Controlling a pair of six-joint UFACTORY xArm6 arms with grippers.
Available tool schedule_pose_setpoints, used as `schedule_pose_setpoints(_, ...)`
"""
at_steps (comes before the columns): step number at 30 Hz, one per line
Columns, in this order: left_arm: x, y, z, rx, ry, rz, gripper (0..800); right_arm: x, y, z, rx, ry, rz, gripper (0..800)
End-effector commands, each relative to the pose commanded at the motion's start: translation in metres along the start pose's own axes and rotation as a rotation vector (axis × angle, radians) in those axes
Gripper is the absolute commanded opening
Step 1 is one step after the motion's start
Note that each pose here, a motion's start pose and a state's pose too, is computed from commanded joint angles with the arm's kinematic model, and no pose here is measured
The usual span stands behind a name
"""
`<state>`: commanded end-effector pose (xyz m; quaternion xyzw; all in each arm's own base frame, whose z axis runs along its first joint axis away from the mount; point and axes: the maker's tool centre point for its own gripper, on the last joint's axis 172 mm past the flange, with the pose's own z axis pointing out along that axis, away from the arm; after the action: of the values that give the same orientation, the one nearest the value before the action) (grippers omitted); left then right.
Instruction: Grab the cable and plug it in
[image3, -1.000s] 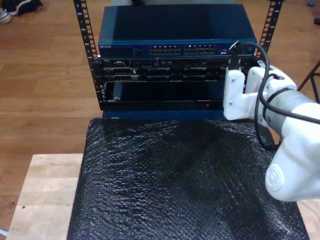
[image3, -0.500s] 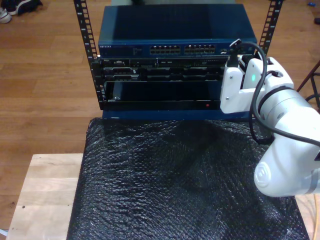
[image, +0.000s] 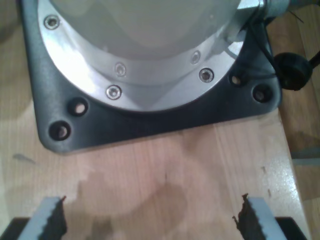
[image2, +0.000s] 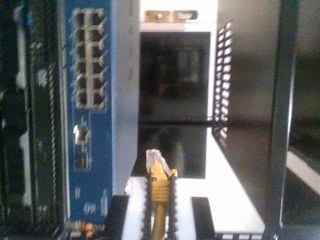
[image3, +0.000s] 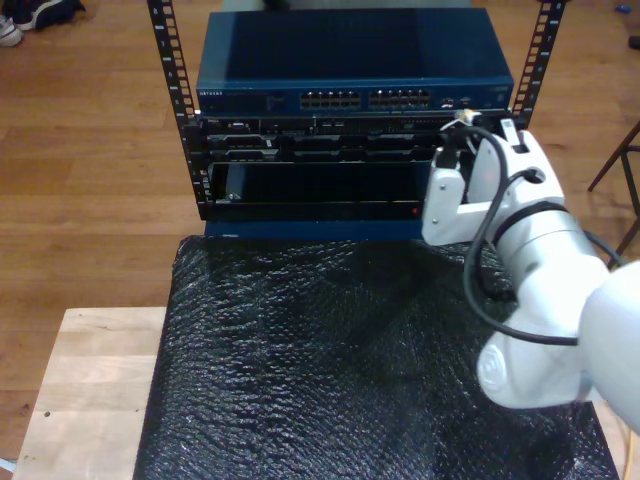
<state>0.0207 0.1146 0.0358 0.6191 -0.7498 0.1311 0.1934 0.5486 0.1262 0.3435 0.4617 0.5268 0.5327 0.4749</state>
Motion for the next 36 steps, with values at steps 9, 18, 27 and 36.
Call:
schedule_pose_setpoints(9,0.000,0.000,0.000,0.001,0.000,-0.001,800,0.007,0.007,0.032,-0.084,-0.017,0.008,0)
schedule_pose_setpoints(18,0.000,0.000,0.000,0.001,0.000,0.000,800,-0.005,0.004,0.042,-0.124,-0.072,0.023,0)
schedule_pose_setpoints(27,0.000,0.000,0.000,0.001,0.000,-0.001,800,-0.023,-0.010,0.038,-0.122,-0.142,0.032,0)
schedule_pose_setpoints(36,0.000,0.000,0.000,0.001,0.000,-0.001,800,-0.015,-0.028,0.037,-0.125,-0.154,0.033,0)
